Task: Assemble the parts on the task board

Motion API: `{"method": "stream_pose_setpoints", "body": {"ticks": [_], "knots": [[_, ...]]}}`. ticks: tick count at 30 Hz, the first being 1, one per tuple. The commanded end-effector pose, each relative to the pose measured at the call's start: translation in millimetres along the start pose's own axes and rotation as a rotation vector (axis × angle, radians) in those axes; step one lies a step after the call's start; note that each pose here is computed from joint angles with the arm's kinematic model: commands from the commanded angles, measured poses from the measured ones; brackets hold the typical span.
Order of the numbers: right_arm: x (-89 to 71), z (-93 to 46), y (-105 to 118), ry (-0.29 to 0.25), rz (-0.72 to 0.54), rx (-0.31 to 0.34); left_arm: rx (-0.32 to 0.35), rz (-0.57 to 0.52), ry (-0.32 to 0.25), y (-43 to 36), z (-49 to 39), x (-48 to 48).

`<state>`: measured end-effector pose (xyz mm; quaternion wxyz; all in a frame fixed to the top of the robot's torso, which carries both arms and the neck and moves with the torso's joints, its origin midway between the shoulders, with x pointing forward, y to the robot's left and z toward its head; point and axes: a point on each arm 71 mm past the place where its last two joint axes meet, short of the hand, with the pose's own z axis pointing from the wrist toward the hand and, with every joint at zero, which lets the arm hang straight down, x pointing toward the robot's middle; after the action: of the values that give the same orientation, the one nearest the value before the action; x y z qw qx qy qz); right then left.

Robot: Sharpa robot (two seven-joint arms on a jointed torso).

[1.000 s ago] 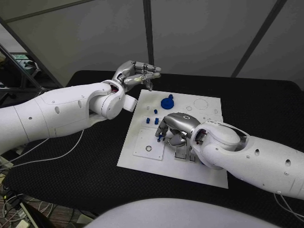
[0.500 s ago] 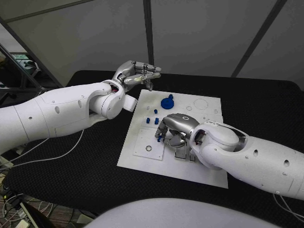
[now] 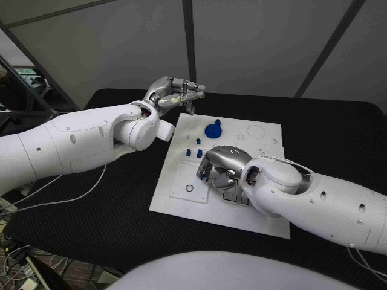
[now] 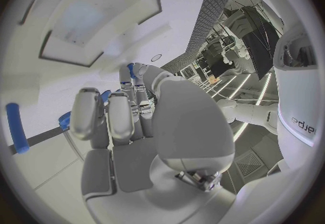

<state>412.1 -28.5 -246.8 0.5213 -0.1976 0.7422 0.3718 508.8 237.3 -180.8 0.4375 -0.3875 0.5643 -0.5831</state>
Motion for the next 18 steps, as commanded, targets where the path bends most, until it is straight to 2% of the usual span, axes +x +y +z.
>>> {"method": "stream_pose_setpoints", "body": {"ticks": [1, 10, 18], "knots": [[5.5, -1.2, -4.6, 0.024, 0.009, 0.021, -0.001, -0.009, 0.012, -0.8, 0.5, 0.9], [2.9, -1.8, -7.9, -0.024, 0.025, 0.031, -0.007, -0.010, 0.016, -0.1, 0.7, 0.7], [-3.6, -6.4, -7.9, -0.107, 0.056, 0.013, -0.010, -0.010, 0.016, 0.2, 0.6, 0.0]]}}
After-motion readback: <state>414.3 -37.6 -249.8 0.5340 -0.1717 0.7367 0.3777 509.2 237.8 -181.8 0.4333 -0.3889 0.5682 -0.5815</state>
